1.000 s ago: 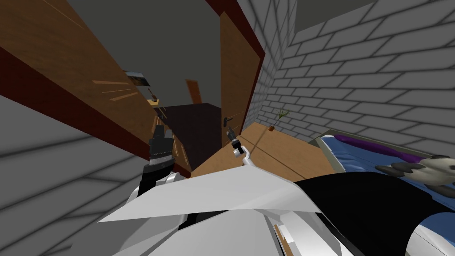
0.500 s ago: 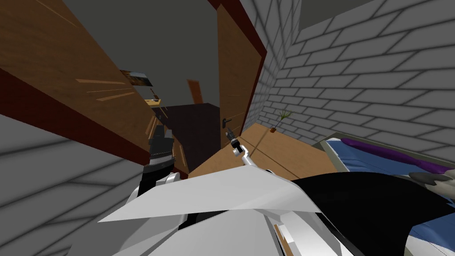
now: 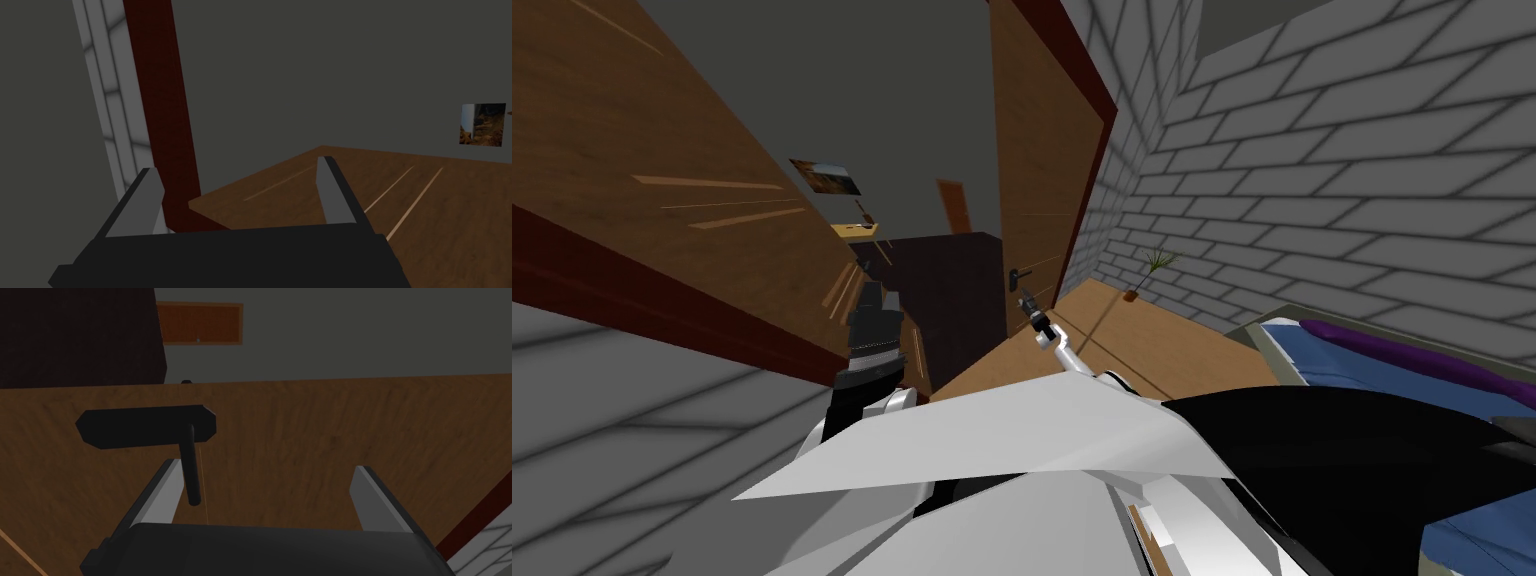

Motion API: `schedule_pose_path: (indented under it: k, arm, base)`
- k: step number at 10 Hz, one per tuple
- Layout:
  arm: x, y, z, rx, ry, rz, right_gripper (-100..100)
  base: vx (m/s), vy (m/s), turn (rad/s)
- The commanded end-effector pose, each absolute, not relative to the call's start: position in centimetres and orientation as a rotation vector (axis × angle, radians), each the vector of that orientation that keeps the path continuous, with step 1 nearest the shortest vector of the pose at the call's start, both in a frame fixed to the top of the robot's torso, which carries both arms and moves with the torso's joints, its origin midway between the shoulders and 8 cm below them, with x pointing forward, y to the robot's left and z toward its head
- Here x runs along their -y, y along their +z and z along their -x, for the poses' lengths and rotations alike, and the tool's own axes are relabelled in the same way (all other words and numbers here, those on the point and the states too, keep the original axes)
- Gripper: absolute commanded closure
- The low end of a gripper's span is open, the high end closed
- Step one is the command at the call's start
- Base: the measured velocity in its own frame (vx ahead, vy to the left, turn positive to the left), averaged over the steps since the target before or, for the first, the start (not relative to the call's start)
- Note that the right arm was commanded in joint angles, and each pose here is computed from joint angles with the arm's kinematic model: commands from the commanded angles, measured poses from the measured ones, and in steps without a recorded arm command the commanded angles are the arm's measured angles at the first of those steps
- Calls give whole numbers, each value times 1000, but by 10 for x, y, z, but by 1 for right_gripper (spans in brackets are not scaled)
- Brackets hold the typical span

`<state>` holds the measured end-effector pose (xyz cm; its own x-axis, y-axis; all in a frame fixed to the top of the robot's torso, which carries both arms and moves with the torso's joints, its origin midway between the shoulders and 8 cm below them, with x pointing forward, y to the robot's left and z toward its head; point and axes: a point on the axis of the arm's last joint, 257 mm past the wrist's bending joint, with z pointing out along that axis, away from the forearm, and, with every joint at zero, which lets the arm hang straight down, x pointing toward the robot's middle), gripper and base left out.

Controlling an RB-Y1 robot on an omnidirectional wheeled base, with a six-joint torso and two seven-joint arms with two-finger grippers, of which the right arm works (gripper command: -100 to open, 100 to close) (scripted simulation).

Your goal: Push the door open

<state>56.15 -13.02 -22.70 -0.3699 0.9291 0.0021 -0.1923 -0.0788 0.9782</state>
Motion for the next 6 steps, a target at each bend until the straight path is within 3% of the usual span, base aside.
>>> schedule_pose_path:
  k: [1, 6]
  arm:
    - [129, -233, -564, -1316, 1599, -887, -100]
    - [126, -251, -576, -1375, 1585, -906, -100]
  base:
    - [73, -93, 50]
    - [67, -106, 46]
